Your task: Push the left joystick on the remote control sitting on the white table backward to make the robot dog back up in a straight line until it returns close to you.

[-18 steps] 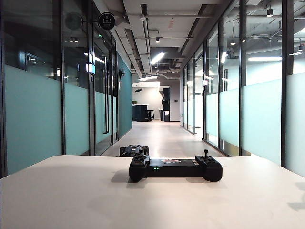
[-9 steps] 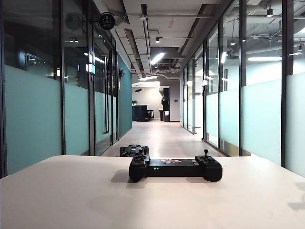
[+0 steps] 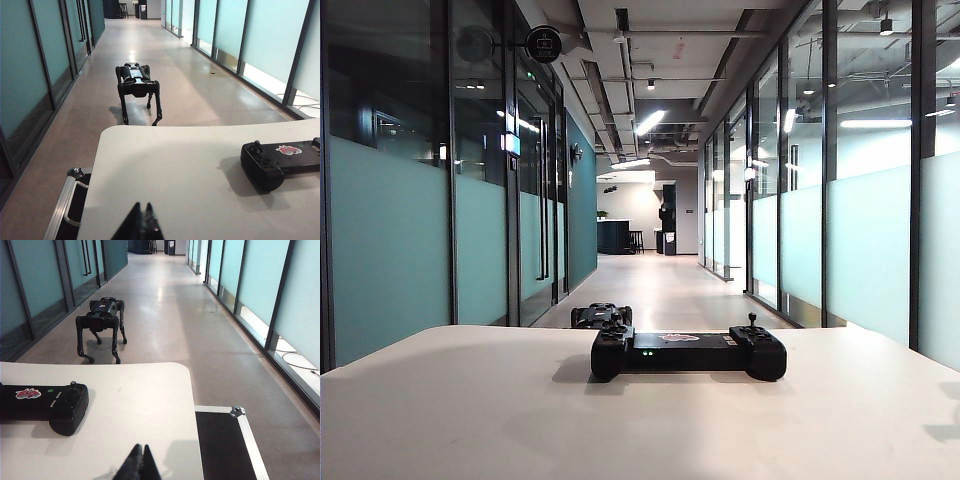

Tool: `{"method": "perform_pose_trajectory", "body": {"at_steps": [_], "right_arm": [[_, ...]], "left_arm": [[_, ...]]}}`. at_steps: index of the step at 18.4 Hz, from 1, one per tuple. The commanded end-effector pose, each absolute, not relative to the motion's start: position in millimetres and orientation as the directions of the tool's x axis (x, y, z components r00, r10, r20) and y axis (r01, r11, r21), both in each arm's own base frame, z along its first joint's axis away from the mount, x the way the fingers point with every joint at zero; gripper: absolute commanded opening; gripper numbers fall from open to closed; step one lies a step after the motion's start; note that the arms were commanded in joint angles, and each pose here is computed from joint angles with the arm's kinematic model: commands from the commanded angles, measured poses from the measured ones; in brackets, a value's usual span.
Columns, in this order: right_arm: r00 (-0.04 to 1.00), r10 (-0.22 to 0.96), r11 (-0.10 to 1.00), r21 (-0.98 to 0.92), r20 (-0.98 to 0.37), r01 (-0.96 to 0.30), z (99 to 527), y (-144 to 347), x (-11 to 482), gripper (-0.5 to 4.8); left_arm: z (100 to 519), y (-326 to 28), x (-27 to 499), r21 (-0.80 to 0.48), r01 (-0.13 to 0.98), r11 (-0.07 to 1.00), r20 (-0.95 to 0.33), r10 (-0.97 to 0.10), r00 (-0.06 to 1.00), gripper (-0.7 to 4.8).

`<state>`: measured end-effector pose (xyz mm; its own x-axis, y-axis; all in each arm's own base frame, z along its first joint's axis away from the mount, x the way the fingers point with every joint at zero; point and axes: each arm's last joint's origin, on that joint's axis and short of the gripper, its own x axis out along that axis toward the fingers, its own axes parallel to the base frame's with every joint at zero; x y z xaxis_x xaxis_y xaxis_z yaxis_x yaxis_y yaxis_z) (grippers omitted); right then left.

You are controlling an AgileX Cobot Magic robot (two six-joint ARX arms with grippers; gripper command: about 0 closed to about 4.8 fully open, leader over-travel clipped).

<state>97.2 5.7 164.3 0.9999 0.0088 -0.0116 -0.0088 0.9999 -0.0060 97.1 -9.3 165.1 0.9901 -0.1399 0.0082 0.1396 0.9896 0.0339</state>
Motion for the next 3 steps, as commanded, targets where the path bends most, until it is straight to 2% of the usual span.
{"method": "perform_pose_trajectory", "body": {"at_steps": [1,3], "right_arm": [[1.000,0.010,1.000,-0.002,-0.005,-0.010,162.7,5.9,97.5,-0.06],[1.000,0.009,1.000,-0.002,-0.005,-0.009,162.7,5.8,97.5,-0.06]], "left_arm": [[167.6,-9.5,96.8,0.042,0.144,0.989,0.022,-0.145,0.989,-0.05],[167.6,-9.5,96.8,0.042,0.144,0.989,0.022,-0.145,0.989,-0.05]]}}
